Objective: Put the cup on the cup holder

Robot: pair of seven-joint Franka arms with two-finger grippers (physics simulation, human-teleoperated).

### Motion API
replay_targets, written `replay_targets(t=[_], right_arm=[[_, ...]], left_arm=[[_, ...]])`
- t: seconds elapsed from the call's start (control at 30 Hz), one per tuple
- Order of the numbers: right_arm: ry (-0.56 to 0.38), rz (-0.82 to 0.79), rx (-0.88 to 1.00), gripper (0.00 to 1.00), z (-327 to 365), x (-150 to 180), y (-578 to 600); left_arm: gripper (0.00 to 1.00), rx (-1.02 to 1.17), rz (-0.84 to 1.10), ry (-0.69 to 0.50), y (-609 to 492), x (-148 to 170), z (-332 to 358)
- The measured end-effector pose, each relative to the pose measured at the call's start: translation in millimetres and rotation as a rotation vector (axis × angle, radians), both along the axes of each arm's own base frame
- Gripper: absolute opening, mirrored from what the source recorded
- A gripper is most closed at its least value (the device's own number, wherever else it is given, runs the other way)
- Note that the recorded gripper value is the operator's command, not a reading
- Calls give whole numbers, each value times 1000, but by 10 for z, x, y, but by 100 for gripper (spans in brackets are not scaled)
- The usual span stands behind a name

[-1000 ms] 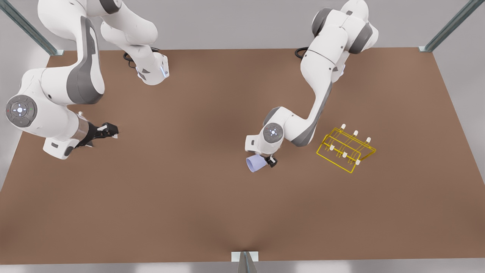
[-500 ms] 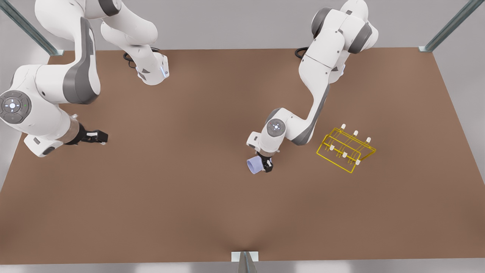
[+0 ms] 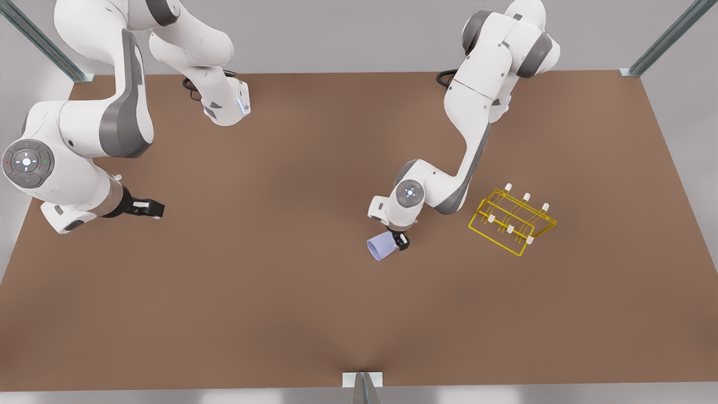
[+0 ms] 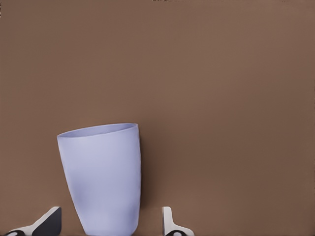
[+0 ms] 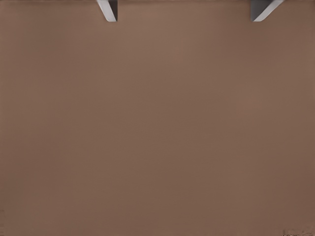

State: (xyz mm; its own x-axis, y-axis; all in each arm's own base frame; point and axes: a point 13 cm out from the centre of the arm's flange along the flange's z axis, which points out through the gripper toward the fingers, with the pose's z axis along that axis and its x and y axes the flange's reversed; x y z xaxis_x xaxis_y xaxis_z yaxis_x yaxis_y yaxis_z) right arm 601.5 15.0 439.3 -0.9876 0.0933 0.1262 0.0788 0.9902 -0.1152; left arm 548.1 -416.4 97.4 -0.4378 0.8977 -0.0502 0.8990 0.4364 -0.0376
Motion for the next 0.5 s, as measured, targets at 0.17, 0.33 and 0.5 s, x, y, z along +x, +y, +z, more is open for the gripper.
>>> replay_targets(t=[0.17,0.33,0.5], right_arm=[[-10,-22,4,100,13,32,19],[-12,-39,12,100,7,39,42],[-14,-51,13,100,7,40,53]], left_arm=[[100,-11,104,30,-24,1,-99],[100,-15,173,37,-81,62,-258],[100,-24,219,27,-110,95,-318]])
